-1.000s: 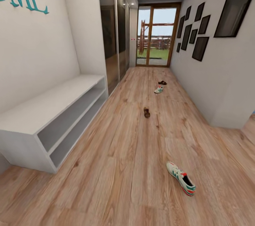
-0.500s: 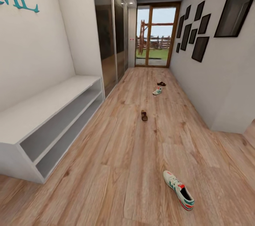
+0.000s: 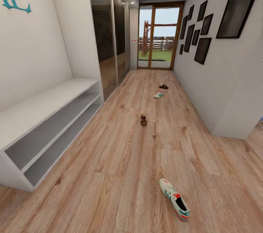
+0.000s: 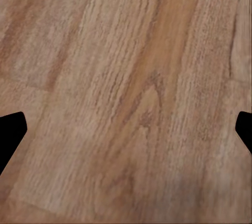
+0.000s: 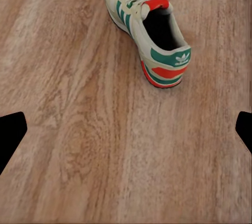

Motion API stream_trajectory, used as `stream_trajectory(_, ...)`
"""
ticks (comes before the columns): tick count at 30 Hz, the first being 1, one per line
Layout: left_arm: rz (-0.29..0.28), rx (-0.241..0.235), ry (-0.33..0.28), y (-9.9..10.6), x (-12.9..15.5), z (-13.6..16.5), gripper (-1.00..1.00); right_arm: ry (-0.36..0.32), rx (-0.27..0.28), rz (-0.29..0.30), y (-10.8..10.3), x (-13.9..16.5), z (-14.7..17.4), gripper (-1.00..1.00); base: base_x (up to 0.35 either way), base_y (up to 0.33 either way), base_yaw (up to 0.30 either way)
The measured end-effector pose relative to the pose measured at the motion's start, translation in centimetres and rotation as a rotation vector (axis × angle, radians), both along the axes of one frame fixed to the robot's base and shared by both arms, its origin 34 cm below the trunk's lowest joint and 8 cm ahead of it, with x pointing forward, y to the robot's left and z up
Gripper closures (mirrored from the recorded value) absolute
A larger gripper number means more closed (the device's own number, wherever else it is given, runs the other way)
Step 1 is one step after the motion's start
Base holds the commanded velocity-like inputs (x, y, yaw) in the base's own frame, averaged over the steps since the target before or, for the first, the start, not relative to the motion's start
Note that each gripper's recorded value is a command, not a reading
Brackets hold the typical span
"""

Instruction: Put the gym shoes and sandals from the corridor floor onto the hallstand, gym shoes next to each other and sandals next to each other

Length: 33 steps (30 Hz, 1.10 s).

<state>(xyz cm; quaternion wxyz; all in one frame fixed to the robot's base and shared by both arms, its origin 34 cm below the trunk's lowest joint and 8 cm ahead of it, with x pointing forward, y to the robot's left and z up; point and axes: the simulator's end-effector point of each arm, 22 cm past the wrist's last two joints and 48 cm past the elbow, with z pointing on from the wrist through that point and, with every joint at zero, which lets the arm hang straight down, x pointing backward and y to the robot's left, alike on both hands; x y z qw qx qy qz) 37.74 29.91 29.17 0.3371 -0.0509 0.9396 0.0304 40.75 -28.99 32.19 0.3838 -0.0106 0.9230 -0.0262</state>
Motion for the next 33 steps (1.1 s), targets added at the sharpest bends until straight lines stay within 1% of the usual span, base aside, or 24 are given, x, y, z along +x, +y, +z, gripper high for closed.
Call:
stream_trajectory(9,-0.001,0.000,0.000,0.00,0.02,0.01,-1.00,0.000,0.000,-0.001,-0.03,0.00,0.00,-1.00,0.004,-0.076,0.006)
stream_trajectory(15,-0.001,0.000,-0.001,0.00,0.03,0.01,-1.00,0.000,0.000,-0.001,-0.04,0.00,0.00,-1.00,-0.005,-0.007,0.108)
stream_trajectory(21,0.001,0.000,0.000,0.03,0.03,0.00,-1.00,0.000,0.000,-0.001,-0.02,0.00,-0.02,-1.00,-0.166,-0.118,0.021)
stream_trajectory(33,0.002,0.001,-0.002,0.05,0.07,0.03,-1.00,0.000,0.000,0.000,0.00,-0.02,-0.01,-1.00,-0.022,-0.016,0.002)
